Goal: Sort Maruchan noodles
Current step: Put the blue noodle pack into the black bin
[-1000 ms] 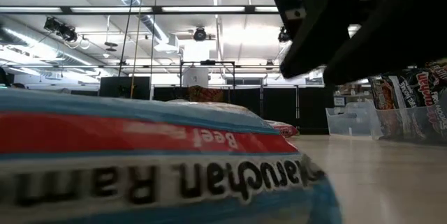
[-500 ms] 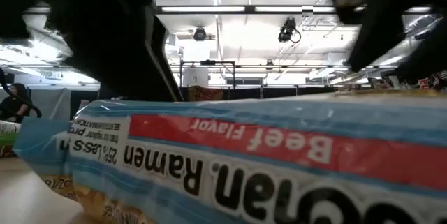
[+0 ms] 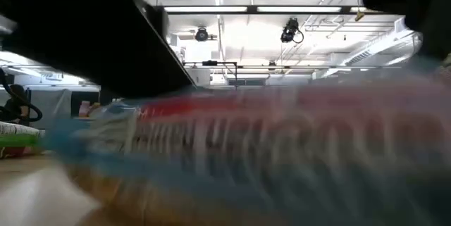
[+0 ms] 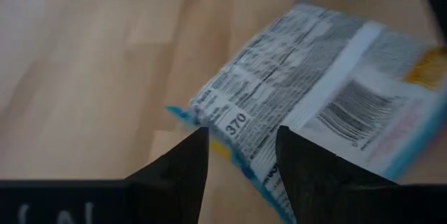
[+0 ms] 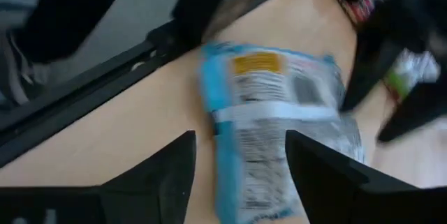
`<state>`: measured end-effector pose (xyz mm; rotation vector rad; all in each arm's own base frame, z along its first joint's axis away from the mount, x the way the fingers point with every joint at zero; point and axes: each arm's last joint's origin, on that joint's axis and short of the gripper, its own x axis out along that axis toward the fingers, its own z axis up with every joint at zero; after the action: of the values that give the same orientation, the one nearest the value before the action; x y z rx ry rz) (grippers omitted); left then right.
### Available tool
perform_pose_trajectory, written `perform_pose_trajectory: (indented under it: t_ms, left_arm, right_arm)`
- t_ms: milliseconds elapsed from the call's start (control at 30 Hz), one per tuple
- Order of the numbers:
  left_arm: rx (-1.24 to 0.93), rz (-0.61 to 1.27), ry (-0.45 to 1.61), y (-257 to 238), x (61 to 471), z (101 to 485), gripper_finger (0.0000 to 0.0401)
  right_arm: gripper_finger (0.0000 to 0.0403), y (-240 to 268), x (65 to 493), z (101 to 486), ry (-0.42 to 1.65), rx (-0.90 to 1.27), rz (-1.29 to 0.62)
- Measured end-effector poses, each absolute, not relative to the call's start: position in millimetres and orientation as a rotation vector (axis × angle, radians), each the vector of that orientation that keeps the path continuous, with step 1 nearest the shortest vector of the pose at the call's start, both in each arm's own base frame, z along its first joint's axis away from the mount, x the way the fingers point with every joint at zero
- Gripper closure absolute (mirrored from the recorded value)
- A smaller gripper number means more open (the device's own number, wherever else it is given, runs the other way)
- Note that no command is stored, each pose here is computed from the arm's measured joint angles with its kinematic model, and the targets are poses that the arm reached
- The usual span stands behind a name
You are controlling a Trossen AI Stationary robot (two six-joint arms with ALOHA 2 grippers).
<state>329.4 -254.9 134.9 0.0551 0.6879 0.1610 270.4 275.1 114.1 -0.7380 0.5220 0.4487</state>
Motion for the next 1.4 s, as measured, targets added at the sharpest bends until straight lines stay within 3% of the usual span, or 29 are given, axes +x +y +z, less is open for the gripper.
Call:
perform_pose_trajectory:
  t_ms: [233, 700, 933, 1033, 1167, 1400]
  left_arm:
    - [0.038, 0.218, 0.716, -236.6, 343.2, 126.5, 0.0230]
    - [-0.037, 0.290, 0.847, -221.5, 339.6, 114.3, 0.0229]
    - [-0.040, 0.283, 0.846, -222.1, 340.1, 114.7, 0.0229]
    - [-0.016, 0.283, 0.836, -221.7, 340.7, 115.1, 0.0229]
    - [0.022, 0.281, 0.821, -220.6, 339.4, 122.9, 0.0229]
    - [0.123, 0.293, 0.784, -217.3, 311.7, 182.8, 0.0229]
  right_arm:
    - [0.0151, 282.1, 268.8, 93.6, 0.475, -0.929, 0.364]
    - [0.0155, 262.6, 290.3, 101.9, 0.429, -0.988, 0.068]
    - [0.0162, 262.1, 296.3, 106.1, 0.384, -0.971, 0.110]
    - [0.0184, 257.0, 302.0, 105.7, 0.388, -0.936, 0.139]
    - [0.0244, 254.6, 305.4, 107.4, 0.382, -0.857, 0.162]
    - [0.0342, 253.8, 296.8, 146.4, 0.369, -0.629, 0.155]
